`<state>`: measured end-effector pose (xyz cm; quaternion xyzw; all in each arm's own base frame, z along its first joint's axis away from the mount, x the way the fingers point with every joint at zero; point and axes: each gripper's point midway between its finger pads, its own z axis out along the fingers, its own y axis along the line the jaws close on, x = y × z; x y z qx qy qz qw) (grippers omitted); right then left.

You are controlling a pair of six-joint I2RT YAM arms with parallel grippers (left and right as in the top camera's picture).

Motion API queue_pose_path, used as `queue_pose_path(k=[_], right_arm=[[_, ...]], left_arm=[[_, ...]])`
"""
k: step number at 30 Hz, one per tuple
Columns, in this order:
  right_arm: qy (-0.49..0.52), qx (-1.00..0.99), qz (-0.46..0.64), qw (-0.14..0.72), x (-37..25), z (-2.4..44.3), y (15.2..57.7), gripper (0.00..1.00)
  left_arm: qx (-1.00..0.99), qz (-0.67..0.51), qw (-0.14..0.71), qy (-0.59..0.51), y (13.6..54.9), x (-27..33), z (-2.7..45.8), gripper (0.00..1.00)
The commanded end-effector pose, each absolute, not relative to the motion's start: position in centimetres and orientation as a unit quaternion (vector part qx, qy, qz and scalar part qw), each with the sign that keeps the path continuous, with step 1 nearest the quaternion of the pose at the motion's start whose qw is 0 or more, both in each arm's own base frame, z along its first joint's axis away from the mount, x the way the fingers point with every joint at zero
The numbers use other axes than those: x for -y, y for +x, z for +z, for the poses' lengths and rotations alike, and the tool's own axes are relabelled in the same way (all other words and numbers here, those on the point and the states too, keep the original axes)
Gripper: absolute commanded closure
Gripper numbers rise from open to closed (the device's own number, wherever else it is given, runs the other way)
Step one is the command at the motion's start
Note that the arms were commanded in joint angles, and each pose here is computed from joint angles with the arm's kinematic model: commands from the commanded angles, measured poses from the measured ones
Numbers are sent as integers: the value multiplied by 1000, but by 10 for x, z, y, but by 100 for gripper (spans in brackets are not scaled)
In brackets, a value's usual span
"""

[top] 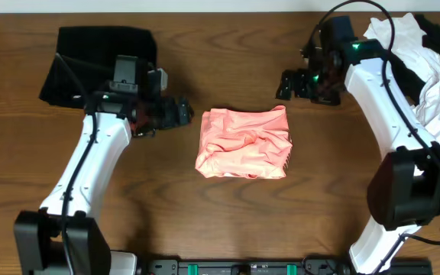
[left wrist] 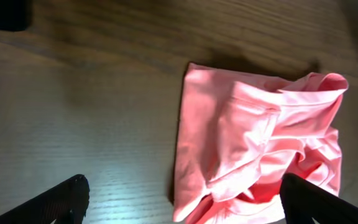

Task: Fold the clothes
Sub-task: 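Move the left gripper to the bundle's left side and grasp it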

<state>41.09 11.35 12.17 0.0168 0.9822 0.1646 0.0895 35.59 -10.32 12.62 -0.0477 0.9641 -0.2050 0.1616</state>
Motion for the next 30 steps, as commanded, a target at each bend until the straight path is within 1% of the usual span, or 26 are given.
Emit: queue_pose_path(k=[1,4,8,13,21,30], right_arm=[[21,-980,166,109,-102,134,417,1],[26,-980,164,110,-95,134,419,1],[32,-980,163,108,-87,133,419,1],[32,-980,162,109,-84,133,419,1],[32,-980,162,110,-84,133,419,1],[32,-980,162,113,-84,134,421,1]], left_arm=[[-964,-233,126,-38,353,115,105,2],[-966,-235,104,-36,355,119,86,2],[-958,-279,70,-10,351,134,69,2],[-939,-337,59,37,344,152,72,2],[-937,-339,58,57,339,153,69,2],[-939,-337,37,57,320,151,44,2]])
